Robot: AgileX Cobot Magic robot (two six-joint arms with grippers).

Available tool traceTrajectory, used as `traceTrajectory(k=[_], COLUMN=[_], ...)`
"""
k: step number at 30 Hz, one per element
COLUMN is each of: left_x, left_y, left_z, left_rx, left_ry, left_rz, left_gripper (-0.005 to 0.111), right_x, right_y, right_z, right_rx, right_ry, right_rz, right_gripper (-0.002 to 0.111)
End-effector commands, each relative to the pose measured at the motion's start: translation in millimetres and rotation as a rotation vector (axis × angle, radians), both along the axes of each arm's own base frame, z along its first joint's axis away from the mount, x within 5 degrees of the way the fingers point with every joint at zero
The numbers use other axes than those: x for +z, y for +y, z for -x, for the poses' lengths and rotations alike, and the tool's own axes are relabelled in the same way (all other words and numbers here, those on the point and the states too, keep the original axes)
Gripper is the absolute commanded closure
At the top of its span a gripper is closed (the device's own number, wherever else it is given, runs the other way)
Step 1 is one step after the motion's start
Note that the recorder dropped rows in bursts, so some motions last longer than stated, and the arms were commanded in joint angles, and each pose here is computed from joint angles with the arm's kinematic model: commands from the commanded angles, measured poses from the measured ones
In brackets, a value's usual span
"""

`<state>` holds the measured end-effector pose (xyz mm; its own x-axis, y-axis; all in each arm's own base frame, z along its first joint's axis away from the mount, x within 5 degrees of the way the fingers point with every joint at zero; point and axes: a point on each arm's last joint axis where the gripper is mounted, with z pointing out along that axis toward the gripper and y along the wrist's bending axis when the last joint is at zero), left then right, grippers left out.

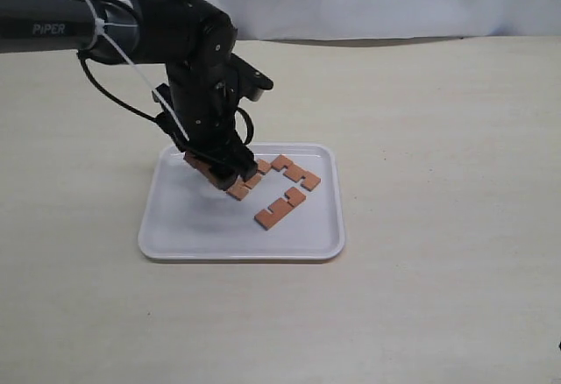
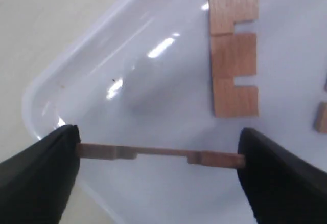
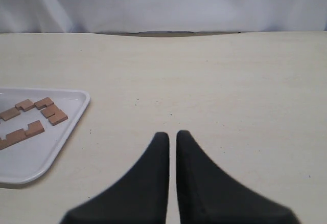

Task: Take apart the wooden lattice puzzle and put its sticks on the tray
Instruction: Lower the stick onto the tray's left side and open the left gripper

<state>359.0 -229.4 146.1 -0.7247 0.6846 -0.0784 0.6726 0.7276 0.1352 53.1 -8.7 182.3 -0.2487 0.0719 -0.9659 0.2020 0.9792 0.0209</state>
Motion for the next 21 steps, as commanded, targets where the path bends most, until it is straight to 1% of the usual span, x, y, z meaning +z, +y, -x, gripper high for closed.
traceTrajectory(k=[1, 4, 5, 7, 8, 9, 13, 15, 18, 21], left_x=[-5, -9, -9, -9, -9, -9, -7, -3, 5, 9], left_y=[6, 6, 5, 5, 5, 5, 4, 3, 2, 1], left_z=[9, 8, 8, 8, 8, 8, 6, 5, 3, 2], left_rx=[0.0, -0.008, -0.009, -0.009, -0.009, -0.007, -0.004, 0.002, 0.015, 0.019], left_ry=[0.041, 0.029, 0.023, 0.019, 0.019, 0.019, 0.014, 0.019, 0.029, 0.033], left_rz=[-0.019, -0.02, -0.015, -0.012, -0.012, -0.009, -0.006, -0.01, -0.014, -0.016], left_gripper=[0.107, 0.106, 0.103, 0.093, 0.087, 0.076, 0.04, 0.029, 0.024, 0.024], right_x=[0, 0, 0, 0, 0, 0, 0, 0, 0, 0], right_y=[0, 0, 0, 0, 0, 0, 0, 0, 0, 0], right_z=[0, 0, 0, 0, 0, 0, 0, 0, 0, 0], right_rx=[-0.001, -0.001, -0.001, -0.001, -0.001, -0.001, -0.001, -0.001, -0.001, -0.001], right_ry=[-0.008, -0.008, -0.008, -0.008, -0.008, -0.008, -0.008, -0.008, -0.008, -0.008], right_rz=[0.007, 0.007, 0.007, 0.007, 0.007, 0.007, 0.007, 0.007, 0.007, 0.007], right_gripper=[0.104, 0.104, 0.104, 0.104, 0.104, 0.104, 0.104, 0.104, 0.104, 0.104])
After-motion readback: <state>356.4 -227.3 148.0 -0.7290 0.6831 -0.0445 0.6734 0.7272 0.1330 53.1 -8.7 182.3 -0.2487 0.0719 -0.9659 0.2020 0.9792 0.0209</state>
